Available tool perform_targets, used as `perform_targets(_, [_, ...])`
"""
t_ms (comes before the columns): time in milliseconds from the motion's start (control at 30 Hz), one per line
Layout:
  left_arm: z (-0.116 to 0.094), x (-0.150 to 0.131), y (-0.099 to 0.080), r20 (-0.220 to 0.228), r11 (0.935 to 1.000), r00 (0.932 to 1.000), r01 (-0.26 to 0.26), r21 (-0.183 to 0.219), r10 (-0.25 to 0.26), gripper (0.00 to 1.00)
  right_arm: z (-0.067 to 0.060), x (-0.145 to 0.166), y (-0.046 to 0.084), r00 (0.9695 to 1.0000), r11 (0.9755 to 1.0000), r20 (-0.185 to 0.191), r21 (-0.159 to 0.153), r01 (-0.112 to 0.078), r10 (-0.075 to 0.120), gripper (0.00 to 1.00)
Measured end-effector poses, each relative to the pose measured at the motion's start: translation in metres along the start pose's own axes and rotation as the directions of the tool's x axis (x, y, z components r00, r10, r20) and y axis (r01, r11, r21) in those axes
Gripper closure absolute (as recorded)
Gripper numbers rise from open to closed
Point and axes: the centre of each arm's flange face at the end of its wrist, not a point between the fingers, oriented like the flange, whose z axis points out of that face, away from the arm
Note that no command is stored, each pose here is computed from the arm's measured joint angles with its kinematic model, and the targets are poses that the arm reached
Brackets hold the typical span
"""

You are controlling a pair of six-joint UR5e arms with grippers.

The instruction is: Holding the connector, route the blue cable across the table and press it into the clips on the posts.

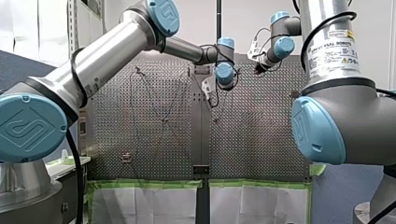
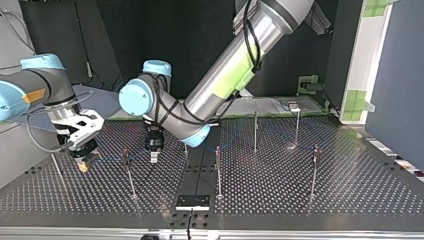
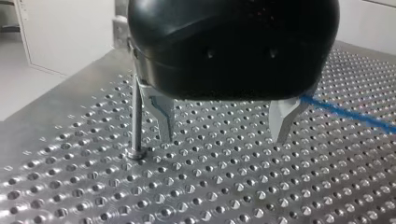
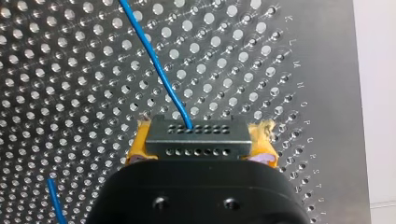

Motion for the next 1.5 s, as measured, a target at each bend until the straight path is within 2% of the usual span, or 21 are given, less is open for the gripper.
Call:
perform_targets(133, [-0.012, -0.010, -0.003, -0.004, 0.9999, 1.0000, -0.006, 0.011, 0.006, 0.00, 0.000, 0.000, 0.000, 1.0000, 1.0000, 0.000, 0.000, 0.000, 0.000, 1.00])
perform_targets(367, [-0.033, -0.025, -0.013, -0.002, 0.9972, 1.0000, -0.007, 0.075, 0.007, 0.00, 0.000, 0.000, 0.000, 1.0000, 1.0000, 0.002, 0.004, 0.000, 0.000, 1.00])
perform_targets(500, [-0.052, -0.031, -0.018, -0.030, 0.9931, 0.9995, -0.002, 0.117, 0.005, 0.00, 0.000, 0.000, -0.001, 1.0000, 1.0000, 0.003, 0.006, 0.000, 0.000, 1.00])
perform_targets(633, [-0.068, -0.037, -0.017, -0.064, 0.9911, 0.9979, 0.004, 0.133, 0.004, 0.00, -0.001, 0.000, -0.001, 1.0000, 1.0000, 0.004, 0.006, 0.001, -0.001, 1.00])
perform_targets(867, [-0.098, -0.048, -0.009, -0.112, 0.9941, 0.9933, -0.019, 0.107, 0.031, 0.00, -0.001, 0.000, -0.001, 1.0000, 1.0000, 0.005, 0.006, 0.001, -0.001, 1.00])
perform_targets(1100, [-0.131, -0.059, 0.001, -0.144, 0.9951, 0.9858, -0.079, 0.060, 0.087, 0.00, -0.001, 0.000, -0.001, 1.0000, 1.0000, 0.004, 0.006, 0.000, 0.000, 1.00])
perform_targets(1233, [-0.139, -0.069, 0.010, -0.130, 0.9943, 0.9861, -0.100, 0.036, 0.104, 0.00, -0.001, 0.000, -0.001, 1.0000, 1.0000, 0.005, 0.006, 0.000, 0.000, 1.00])
perform_targets(1500, [-0.151, -0.091, 0.026, -0.063, 0.9933, 0.9914, -0.115, -0.003, 0.115, 0.00, -0.001, -0.001, -0.002, 1.0000, 1.0000, 0.006, 0.008, 0.000, 0.000, 1.00])
